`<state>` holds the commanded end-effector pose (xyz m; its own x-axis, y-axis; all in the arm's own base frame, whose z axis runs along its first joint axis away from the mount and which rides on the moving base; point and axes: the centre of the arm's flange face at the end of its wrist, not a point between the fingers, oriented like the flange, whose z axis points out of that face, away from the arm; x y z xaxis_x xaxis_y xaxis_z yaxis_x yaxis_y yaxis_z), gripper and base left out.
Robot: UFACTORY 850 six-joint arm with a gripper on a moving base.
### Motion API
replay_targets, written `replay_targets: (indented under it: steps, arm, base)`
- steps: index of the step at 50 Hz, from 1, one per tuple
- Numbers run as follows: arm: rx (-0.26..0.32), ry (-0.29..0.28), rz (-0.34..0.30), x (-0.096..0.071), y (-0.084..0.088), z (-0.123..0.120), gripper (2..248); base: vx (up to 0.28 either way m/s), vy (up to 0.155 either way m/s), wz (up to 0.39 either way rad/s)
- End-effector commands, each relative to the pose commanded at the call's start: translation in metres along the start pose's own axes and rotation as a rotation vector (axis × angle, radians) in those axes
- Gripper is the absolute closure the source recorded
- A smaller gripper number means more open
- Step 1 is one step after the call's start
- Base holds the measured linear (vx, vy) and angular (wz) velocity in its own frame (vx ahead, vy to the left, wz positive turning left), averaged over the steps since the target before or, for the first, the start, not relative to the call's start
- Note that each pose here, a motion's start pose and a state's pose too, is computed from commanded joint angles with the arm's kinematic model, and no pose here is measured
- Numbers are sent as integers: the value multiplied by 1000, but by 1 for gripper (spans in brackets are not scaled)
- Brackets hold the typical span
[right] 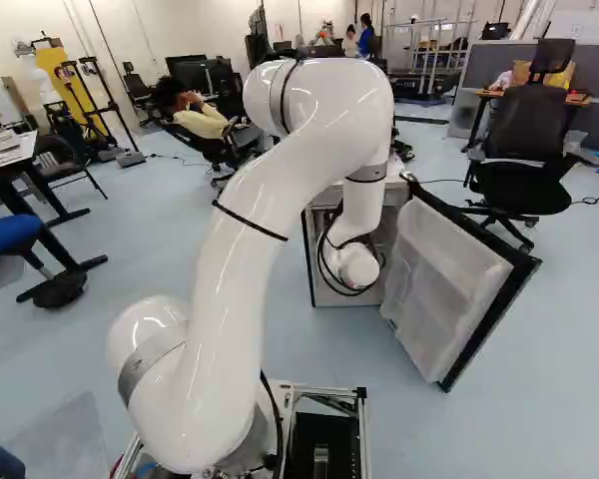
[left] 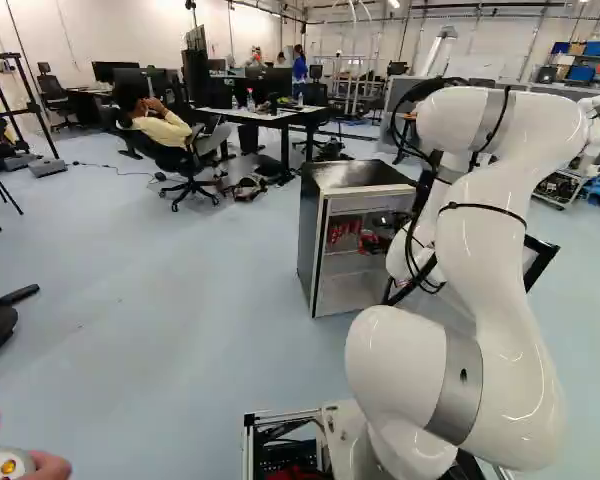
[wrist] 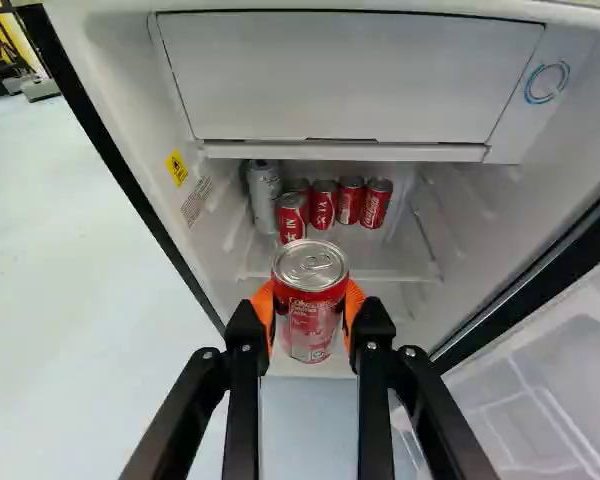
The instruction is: Grab a drink from the fridge
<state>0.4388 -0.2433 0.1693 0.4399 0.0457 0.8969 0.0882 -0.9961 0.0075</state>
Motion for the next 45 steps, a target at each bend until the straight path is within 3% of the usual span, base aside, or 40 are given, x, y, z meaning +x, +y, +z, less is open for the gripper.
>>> replay_targets:
  steps: [45]
  arm:
    - [-189, 0, 82, 47, -47, -42, 159]
  base:
    - [0, 0, 0]
